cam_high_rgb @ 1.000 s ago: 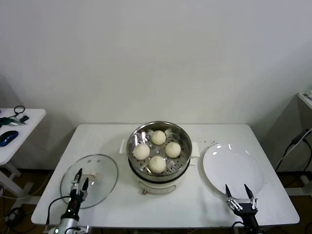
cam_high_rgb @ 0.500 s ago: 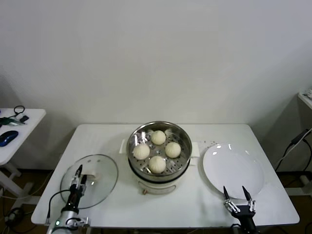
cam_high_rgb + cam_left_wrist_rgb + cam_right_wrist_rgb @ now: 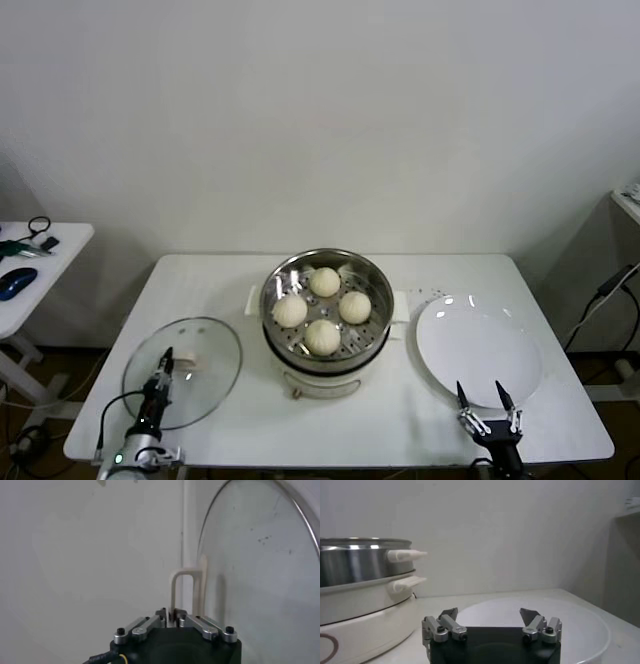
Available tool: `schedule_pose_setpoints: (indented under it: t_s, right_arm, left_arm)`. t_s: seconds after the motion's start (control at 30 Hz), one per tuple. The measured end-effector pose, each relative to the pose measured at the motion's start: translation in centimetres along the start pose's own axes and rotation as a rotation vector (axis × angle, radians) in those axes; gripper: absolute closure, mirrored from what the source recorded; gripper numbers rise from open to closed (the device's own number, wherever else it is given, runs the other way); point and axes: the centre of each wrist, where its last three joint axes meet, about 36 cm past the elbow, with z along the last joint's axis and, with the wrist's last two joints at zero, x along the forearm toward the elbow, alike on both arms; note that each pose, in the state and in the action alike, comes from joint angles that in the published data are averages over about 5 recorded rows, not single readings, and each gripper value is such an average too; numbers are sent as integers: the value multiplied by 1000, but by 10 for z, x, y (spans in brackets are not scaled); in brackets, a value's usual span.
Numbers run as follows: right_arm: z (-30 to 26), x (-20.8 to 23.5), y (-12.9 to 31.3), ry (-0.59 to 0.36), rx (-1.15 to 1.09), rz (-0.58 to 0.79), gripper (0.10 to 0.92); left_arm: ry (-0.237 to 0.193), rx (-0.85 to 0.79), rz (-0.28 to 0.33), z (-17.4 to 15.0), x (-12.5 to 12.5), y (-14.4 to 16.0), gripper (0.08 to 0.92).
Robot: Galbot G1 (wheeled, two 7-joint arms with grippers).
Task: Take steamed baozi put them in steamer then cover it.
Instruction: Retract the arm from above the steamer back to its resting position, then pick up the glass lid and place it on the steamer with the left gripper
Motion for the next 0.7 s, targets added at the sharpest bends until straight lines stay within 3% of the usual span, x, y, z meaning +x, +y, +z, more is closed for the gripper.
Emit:
schedule_pose_setpoints:
  t_s: [0.1, 0.33, 0.7]
  right_arm:
    - [0, 0, 0, 0, 1, 2, 200]
    - [-1, 1, -3, -2, 6, 13, 200]
    - [-4, -3, -7, 4, 37, 59, 200]
  left_arm:
    - [1, 4, 0, 1, 1, 4, 863]
    - [8, 20, -26, 3, -1, 30, 867]
    - [32, 76, -107, 20, -19, 116, 867]
